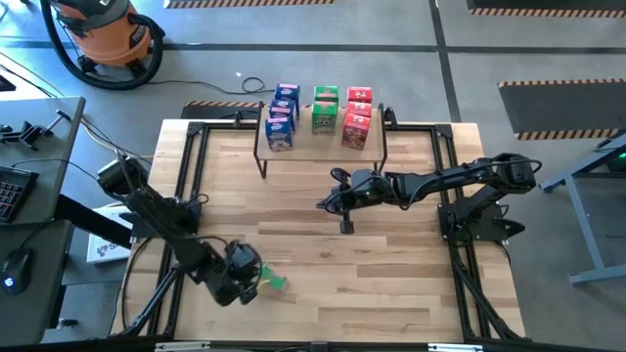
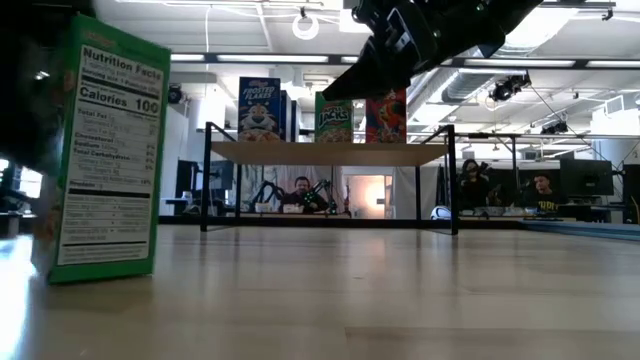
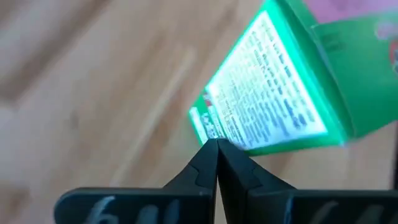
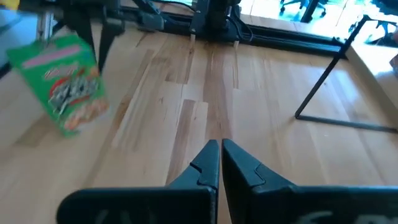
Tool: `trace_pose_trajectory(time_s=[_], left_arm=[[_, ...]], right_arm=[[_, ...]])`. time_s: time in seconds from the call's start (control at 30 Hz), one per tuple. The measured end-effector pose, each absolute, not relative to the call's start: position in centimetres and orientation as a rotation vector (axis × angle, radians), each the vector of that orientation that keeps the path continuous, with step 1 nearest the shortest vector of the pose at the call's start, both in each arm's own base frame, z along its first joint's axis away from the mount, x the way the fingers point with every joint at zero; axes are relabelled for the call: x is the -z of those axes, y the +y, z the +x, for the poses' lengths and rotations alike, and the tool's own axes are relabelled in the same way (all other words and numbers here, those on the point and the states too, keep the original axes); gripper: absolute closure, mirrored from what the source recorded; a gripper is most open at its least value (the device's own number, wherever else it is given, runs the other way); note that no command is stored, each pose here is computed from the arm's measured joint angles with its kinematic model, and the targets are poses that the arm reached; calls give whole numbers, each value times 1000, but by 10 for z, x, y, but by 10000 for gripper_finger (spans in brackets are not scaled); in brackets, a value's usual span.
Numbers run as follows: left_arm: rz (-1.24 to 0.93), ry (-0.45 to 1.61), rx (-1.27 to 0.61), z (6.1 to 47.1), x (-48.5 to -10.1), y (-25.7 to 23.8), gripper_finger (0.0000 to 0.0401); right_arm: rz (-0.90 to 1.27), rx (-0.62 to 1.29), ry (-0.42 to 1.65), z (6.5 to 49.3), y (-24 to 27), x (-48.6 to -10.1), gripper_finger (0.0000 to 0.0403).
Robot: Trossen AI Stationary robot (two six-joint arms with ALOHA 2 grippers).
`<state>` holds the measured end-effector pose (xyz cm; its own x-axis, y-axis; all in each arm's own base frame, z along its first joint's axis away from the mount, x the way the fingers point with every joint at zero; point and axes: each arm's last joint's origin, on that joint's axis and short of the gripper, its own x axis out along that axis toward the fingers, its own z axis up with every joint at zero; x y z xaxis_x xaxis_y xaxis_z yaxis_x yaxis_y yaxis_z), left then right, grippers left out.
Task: Stack cereal on shelf
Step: Move the green cereal into the center of the table
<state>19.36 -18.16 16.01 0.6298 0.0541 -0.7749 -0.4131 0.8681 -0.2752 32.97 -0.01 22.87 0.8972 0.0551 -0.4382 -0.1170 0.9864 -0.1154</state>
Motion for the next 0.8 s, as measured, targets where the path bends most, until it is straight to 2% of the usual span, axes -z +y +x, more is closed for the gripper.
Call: trace_pose_trajectory(time_s=[0.2,0.4,0.57,0.67,0.8], left_arm=[[-321,813,-243,217,-153,-169,401],[-392,861,-101,207,-131,-168,401],[-556,799,149,192,-125,-181,401],[-614,668,218,191,-129,-184,401],[-559,576,134,195,-128,-181,401]], right_arm=[[18,-55,469,329,1,-227,384],[142,-58,485,327,29,-227,300],[155,-24,478,324,59,-227,241],[149,13,468,321,70,-227,235],[147,38,456,318,83,-228,237]])
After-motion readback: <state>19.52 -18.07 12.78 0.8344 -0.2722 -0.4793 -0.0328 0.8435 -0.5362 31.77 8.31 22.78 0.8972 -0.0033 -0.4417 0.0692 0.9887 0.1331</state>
